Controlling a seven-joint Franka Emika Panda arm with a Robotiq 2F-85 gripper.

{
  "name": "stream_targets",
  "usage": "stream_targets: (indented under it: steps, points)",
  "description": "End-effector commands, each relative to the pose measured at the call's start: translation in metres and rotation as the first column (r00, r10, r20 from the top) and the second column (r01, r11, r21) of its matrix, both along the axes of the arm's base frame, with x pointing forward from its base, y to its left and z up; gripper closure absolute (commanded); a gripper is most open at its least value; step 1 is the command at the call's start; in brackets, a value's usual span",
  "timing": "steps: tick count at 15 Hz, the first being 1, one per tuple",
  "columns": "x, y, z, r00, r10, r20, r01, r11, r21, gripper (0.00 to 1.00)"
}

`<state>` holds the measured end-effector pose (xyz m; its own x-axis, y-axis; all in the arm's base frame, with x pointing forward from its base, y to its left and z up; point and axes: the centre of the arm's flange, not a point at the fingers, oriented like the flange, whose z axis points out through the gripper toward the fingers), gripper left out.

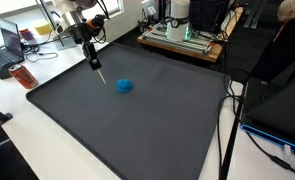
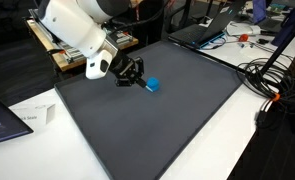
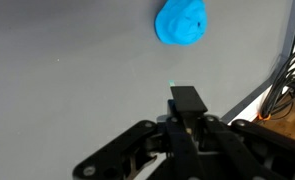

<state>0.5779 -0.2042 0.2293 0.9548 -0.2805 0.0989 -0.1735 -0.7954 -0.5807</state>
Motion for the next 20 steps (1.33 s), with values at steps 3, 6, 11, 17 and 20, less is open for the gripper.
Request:
stream_targets:
  steps: [3, 6, 11, 17, 20]
  points:
    - [-0.039, 0.009, 0.000, 0.995, -0.066, 0.073, 0.067, 0.998, -0.008, 0.97]
    - [-0.056, 0.016, 0.006, 0.990, -0.093, 0.102, 0.096, 0.995, -0.023, 0.97]
    - [-0.080, 0.041, 0.028, 0.988, -0.112, 0.111, 0.122, 0.989, -0.088, 0.97]
    - [-0.089, 0.089, 0.050, 0.986, -0.138, 0.095, 0.152, 0.975, -0.163, 0.97]
    - [-0.091, 0.112, 0.059, 0.984, -0.168, 0.065, 0.177, 0.969, -0.172, 0.97]
